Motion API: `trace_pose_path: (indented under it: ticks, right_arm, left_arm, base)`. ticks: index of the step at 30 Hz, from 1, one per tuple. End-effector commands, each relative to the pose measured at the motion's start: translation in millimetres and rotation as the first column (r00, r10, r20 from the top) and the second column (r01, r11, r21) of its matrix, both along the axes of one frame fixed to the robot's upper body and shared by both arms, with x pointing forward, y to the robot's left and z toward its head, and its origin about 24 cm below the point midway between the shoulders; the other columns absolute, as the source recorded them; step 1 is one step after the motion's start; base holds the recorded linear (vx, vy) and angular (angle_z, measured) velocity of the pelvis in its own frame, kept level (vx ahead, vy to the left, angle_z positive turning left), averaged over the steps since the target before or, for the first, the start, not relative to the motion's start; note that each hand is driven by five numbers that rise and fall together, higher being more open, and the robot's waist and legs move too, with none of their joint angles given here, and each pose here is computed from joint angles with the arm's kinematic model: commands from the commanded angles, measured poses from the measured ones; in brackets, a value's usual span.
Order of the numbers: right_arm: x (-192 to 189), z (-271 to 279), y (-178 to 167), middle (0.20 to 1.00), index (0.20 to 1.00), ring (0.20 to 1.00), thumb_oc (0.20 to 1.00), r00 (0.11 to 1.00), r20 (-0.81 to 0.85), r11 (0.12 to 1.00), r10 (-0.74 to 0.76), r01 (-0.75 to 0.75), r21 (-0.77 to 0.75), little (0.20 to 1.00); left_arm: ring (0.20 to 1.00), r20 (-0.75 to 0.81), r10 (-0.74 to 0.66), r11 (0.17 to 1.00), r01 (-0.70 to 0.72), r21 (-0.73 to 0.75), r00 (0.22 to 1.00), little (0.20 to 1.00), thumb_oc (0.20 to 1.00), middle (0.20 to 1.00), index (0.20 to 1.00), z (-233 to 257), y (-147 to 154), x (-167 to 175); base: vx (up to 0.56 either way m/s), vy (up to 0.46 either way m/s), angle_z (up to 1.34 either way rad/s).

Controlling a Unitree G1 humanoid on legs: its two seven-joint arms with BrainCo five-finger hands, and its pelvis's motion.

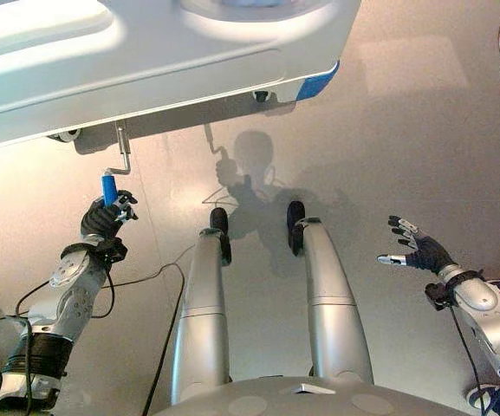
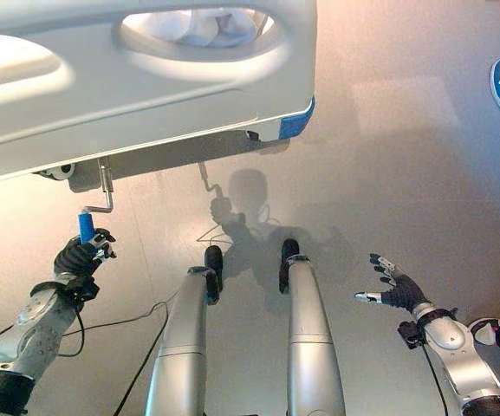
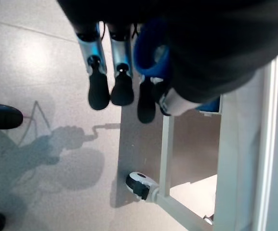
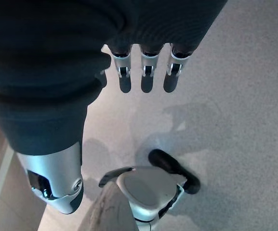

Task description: Raise the hospital bed

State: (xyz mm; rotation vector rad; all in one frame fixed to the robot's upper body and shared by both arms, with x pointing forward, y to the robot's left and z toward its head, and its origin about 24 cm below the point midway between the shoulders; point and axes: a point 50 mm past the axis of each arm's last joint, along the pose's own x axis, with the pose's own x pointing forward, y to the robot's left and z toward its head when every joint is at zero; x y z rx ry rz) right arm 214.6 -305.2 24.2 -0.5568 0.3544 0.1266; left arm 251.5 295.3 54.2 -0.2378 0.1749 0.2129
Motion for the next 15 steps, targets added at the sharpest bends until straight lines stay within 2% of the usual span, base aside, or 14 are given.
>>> trace_pose_path:
  ticks: [1, 15]
  right_arm:
    - [-18, -7, -8, 1.0, 1.0, 1.0, 1.0, 0.999, -0.046, 0.999, -0.006, 0.004, -0.039, 1.0]
    - [-18, -10, -6, 1.0, 1.0, 1.0, 1.0, 0.999, -0.049, 1.0, -0.016, 0.014, -0.028, 1.0]
  left_arm:
    - [0.2, 0.136, 0.079, 0.975, -0.105, 0.198, 0.988, 0.2, 0.2, 0.2, 0.2, 31, 48, -49]
    - [0.2, 0.071, 0.179, 0.963, -0.19, 0.193, 0.981, 0.2, 0.2, 0.2, 0.2, 14, 61, -59]
  base:
    - [0.01, 0.04, -0.01]
    - [0.01, 0.046, 0.01]
